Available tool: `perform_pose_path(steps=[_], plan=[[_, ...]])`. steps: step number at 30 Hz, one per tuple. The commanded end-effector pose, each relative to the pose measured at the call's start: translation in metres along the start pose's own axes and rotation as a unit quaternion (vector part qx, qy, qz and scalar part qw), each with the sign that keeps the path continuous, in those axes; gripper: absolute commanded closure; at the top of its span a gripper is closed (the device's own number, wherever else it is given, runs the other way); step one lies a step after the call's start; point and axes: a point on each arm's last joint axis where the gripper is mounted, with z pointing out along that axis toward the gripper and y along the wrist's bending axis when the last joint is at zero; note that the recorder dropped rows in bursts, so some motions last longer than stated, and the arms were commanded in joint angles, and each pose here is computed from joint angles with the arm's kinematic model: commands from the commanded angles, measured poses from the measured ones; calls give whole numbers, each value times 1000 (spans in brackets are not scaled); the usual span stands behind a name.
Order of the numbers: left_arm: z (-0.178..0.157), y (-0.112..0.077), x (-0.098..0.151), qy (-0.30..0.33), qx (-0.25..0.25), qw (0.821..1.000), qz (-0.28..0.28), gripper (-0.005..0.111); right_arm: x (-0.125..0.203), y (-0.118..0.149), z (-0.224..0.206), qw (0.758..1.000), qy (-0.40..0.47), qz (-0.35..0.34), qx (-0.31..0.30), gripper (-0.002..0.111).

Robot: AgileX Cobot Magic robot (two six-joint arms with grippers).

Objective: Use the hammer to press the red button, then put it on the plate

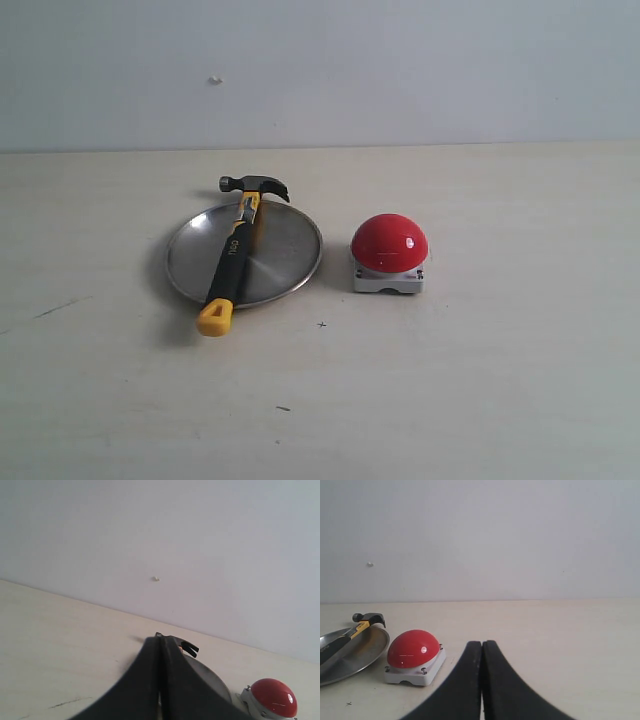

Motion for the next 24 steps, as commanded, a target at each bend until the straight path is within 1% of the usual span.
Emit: perform_pose_path(steps=[1,24], plan=[[0,0,0,-3,0,1000,3,107,1,0,0,1000,-3,-1,2,108],[-1,0,0,-6,-1,1000,13,107,1,0,0,1000,-3,-1,2,108]])
